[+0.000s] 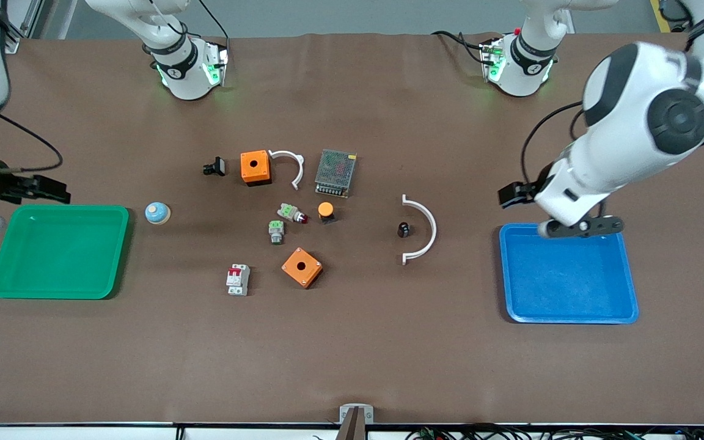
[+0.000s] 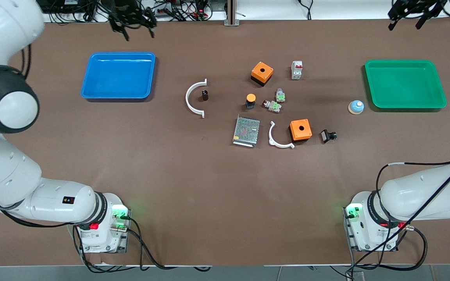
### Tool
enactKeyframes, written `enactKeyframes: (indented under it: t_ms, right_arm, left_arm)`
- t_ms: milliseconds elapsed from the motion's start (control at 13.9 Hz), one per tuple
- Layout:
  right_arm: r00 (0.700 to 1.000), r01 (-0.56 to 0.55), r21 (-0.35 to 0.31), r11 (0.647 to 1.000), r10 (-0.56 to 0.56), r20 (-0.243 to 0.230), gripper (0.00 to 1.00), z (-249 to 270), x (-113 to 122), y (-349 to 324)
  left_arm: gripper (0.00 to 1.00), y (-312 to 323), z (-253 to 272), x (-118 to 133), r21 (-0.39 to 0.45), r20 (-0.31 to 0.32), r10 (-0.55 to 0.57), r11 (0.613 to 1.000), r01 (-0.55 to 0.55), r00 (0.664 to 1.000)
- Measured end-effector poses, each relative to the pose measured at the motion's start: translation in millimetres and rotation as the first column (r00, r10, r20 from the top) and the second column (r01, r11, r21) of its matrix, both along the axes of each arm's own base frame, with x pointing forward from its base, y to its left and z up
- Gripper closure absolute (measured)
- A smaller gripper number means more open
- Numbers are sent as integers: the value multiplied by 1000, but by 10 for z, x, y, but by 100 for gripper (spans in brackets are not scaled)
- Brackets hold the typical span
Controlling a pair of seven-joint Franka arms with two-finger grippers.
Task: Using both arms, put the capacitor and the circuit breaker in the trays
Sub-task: 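Move the left gripper toward the black capacitor while the right gripper reaches the breaker, then lower both grippers over the capacitor and the white circuit breaker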
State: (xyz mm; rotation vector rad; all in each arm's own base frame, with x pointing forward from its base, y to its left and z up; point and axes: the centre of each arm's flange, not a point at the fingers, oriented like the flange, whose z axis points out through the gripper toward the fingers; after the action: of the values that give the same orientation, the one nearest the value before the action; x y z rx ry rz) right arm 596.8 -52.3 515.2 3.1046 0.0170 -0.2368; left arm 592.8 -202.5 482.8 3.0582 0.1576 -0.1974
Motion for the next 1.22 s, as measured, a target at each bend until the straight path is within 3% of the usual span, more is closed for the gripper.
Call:
enactKeyframes:
  t_ms: [144, 287, 574, 862, 1221]
  right_arm:
    - [1000, -10, -4, 1000, 10, -13, 0, -102, 53, 191]
    - [1000, 10, 1, 1000, -10, 9, 0, -115, 91, 546]
    - [999, 14, 95, 995, -18, 47, 0, -681, 172, 1604]
    - [998, -8, 78, 997, 3, 64, 0, -1494, 241, 2393]
    - [993, -39, 67, 997, 31, 115, 0, -2257, 375, 2634]
  left_arm:
    - [0, -302, -240, 36, -7, 6, 47, 999, -47, 999]
    - [0, -647, -465, 26, -15, 14, 84, 996, -84, 996]
    - [0, -1309, -1035, -87, -18, 5, 152, 988, -152, 988]
    - [0, -1760, -1532, -263, -6, -18, 155, 988, -155, 988]
    - [0, -1985, -2121, -439, 86, 7, 128, 988, -128, 992]
